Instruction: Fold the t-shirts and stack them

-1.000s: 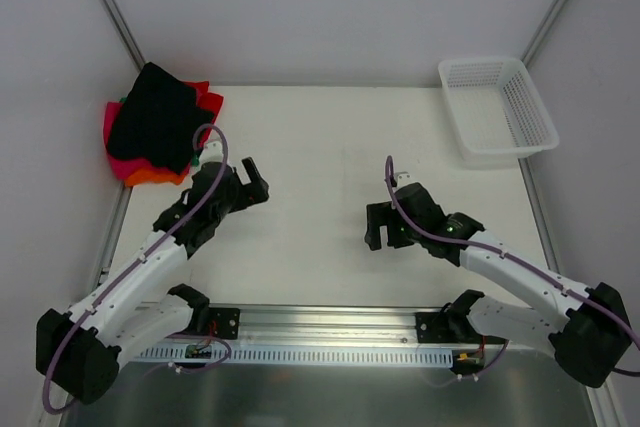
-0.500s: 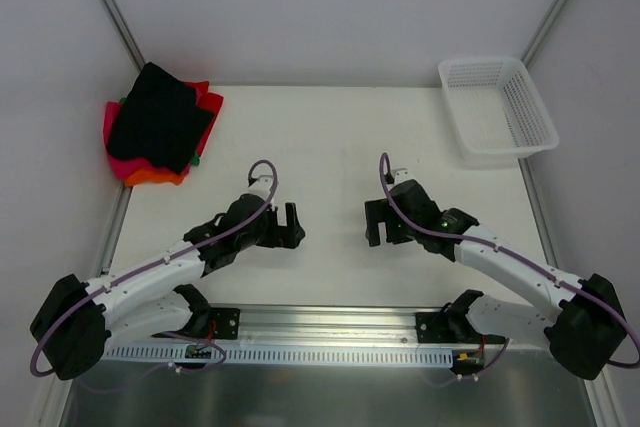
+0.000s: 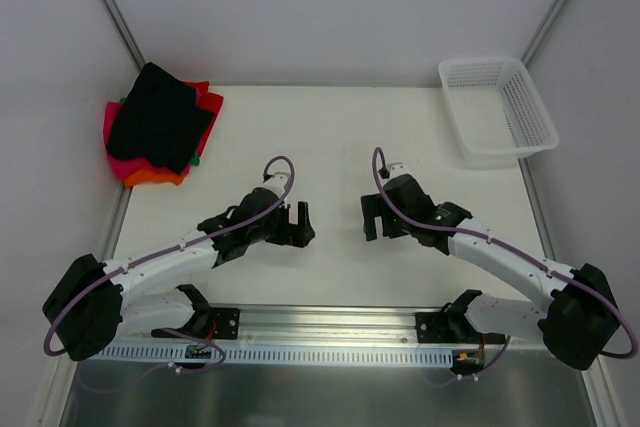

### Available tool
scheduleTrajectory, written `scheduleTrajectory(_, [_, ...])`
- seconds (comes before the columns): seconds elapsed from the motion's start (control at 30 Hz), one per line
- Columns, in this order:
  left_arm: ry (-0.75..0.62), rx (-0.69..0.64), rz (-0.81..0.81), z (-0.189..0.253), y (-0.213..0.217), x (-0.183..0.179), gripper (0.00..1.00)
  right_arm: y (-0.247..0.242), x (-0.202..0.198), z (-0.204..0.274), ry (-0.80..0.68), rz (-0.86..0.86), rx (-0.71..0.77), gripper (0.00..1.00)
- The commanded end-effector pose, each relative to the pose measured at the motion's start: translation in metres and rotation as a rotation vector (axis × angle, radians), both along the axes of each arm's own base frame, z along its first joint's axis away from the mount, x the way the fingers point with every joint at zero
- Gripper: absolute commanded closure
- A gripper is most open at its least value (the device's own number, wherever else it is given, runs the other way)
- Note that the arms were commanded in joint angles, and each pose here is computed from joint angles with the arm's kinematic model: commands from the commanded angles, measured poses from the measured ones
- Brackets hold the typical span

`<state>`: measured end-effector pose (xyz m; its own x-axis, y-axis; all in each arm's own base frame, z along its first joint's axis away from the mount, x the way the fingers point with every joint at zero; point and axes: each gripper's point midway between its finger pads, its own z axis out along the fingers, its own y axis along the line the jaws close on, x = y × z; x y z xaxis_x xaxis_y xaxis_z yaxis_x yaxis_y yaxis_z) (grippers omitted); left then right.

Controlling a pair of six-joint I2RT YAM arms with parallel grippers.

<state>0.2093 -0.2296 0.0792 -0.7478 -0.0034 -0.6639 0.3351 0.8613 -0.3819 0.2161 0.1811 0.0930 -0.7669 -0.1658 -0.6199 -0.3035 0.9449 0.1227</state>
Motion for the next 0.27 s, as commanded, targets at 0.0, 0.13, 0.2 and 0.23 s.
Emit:
scheduleTrajectory(0.0, [-0.058, -0.05, -0.063, 0.0251, -0.0181, 0.0043, 0.01, 0.0065, 0.0158, 0.0189, -0.061, -0.001, 0.015, 0.01])
scheduleTrajectory(0.13, [-0.086, -0.047, -0.054, 0.0294, -0.0147, 0.0065, 0.01, 0.0086, 0.0169, 0.0185, -0.058, 0.006, 0.012, 0.01])
scheduleTrajectory(0.2, [-0.103, -0.045, -0.06, 0.0315, -0.0143, 0.0077, 0.01, 0.0092, 0.0178, 0.019, -0.059, 0.005, 0.011, 0.01])
scheduleTrajectory(0.23, [-0.108, -0.046, -0.067, 0.0342, -0.016, 0.0085, 0.01, 0.0094, 0.0181, 0.0179, -0.056, 0.005, 0.008, 0.01])
